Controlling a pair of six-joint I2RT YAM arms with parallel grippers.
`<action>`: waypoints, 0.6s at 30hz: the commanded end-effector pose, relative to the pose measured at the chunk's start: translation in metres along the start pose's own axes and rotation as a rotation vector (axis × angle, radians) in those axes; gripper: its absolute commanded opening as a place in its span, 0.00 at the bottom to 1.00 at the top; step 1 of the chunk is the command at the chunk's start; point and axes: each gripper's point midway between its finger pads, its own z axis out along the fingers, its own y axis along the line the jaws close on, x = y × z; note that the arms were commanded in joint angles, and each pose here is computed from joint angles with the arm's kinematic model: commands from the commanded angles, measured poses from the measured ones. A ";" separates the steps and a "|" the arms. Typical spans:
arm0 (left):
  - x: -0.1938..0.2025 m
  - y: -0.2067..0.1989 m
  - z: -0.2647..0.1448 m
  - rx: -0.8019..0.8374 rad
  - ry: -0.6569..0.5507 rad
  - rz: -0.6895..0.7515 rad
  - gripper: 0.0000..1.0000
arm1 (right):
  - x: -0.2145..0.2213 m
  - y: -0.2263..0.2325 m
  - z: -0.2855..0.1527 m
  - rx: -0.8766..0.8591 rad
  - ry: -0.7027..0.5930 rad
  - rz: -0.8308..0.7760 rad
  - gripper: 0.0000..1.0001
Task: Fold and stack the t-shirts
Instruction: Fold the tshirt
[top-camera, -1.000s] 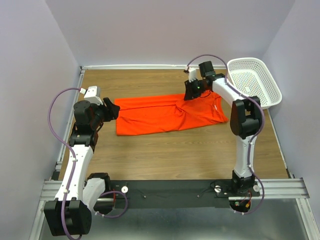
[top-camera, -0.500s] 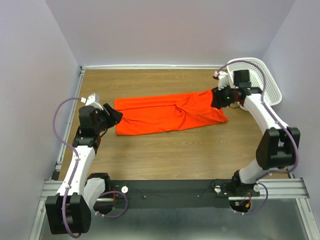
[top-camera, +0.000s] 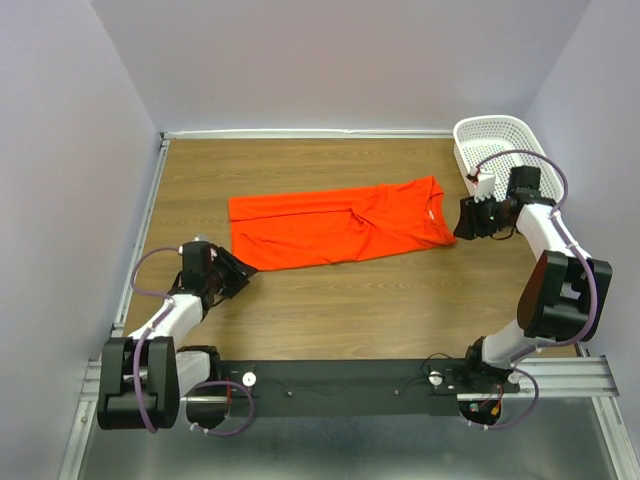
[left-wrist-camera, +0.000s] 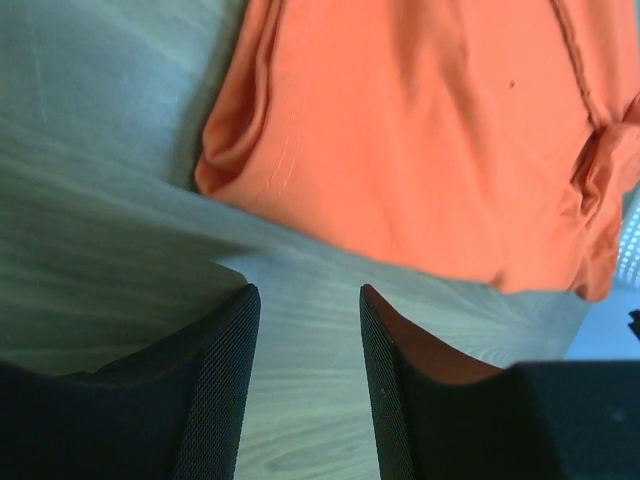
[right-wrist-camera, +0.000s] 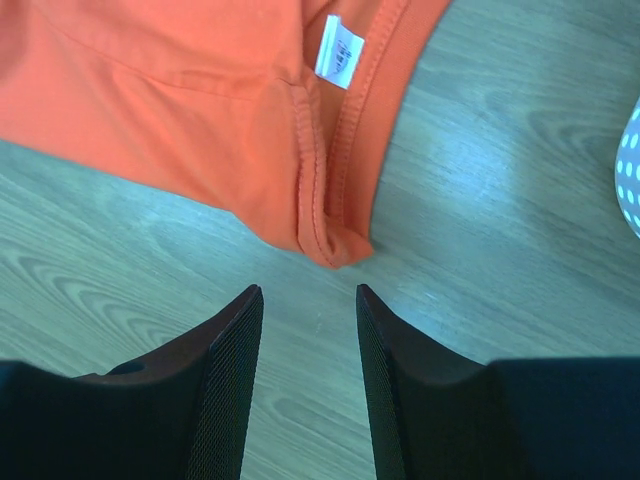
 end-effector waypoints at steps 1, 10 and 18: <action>-0.014 0.022 0.010 -0.121 -0.076 -0.049 0.54 | -0.001 0.011 0.002 -0.069 -0.024 -0.018 0.50; -0.027 0.027 0.018 -0.207 -0.107 -0.136 0.50 | 0.003 0.010 -0.001 -0.088 -0.031 0.006 0.50; -0.027 0.030 0.024 -0.256 -0.071 -0.120 0.31 | 0.008 0.012 -0.002 -0.120 -0.031 0.024 0.50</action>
